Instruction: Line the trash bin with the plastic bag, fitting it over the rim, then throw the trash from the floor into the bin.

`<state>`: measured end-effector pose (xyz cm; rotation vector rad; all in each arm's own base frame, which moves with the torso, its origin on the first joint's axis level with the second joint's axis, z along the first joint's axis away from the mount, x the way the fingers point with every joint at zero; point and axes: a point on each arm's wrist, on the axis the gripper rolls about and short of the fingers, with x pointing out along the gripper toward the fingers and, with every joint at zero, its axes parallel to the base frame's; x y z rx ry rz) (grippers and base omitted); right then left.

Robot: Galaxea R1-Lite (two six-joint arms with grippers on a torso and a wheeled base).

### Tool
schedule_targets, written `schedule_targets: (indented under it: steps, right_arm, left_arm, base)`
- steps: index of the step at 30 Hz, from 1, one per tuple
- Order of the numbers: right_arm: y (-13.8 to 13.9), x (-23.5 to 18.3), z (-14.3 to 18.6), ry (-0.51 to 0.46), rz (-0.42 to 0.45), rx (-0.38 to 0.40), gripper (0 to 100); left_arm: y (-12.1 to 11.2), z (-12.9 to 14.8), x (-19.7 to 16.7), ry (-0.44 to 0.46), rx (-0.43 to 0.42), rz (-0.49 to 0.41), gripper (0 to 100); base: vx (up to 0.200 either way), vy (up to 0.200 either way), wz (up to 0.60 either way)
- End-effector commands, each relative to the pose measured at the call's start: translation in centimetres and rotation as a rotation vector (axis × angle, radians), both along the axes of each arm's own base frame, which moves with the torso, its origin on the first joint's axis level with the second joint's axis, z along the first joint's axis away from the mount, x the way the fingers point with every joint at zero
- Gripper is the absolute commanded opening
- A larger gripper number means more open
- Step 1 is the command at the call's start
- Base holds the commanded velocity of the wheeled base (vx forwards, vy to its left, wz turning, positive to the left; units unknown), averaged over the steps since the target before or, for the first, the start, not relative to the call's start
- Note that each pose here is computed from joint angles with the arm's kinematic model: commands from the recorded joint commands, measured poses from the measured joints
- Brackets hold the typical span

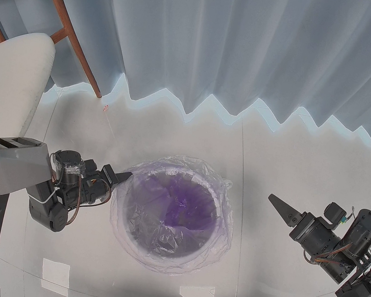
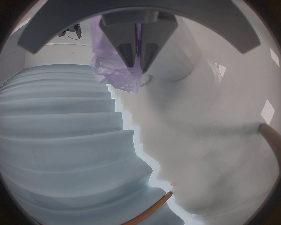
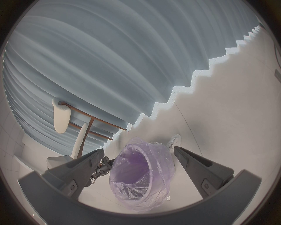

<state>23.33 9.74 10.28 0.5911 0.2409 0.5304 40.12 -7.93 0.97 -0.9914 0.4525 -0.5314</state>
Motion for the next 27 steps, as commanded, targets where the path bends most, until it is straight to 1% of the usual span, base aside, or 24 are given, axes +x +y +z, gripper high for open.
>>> schedule_targets:
  steps: [1, 4, 5, 6, 9, 13, 24, 25, 27]
  right_arm:
    - [0.1, 0.0, 0.1, -0.013, 0.002, 0.005, 100]
    - [0.1, 0.1, 0.0, -0.008, 0.004, 0.004, 100]
    - [0.1, 0.1, 0.0, -0.008, 0.004, 0.004, 100]
    - [0.1, 0.1, -0.1, -0.004, 0.004, 0.002, 100]
    - [0.2, 0.1, -0.3, 0.002, 0.007, -0.002, 100]
    - [0.4, 0.0, -0.4, 0.004, 0.016, -0.003, 100]
    - [0.4, 0.0, -0.2, -0.002, 0.016, 0.0, 100]
    - [0.4, 0.0, -0.2, -0.003, 0.015, 0.0, 100]
    - [0.4, 0.0, -0.1, -0.006, 0.015, 0.001, 100]
  left_arm:
    - [0.3, -3.1, -0.3, 0.068, -0.01, 0.003, 0]
    - [0.2, -4.8, -0.5, 0.077, -0.008, 0.0, 0]
    - [0.1, -5.2, -0.5, 0.071, -0.002, 0.002, 0]
    - [0.3, -5.8, -0.4, 0.05, -0.014, 0.014, 0]
    - [0.7, -5.7, -0.4, 0.075, -0.031, 0.017, 0]
    - [0.4, -5.8, -0.5, 0.071, -0.023, 0.008, 0]
    - [0.3, -6.1, -0.8, 0.079, -0.01, 0.006, 0]
    - [0.4, -6.2, -0.8, 0.08, -0.005, 0.005, 100]
    - [0.4, -6.2, -0.9, 0.077, 0.001, 0.003, 100]
  base:
    - [0.0, 0.0, 0.0]
    - [0.0, 0.0, 0.0]
    - [0.0, 0.0, 0.0]
    - [0.0, 0.0, 0.0]
    - [0.0, 0.0, 0.0]
    - [0.0, 0.0, 0.0]
    - [0.0, 0.0, 0.0]
    - [0.0, 0.0, 0.0]
    - [0.0, 0.0, 0.0]
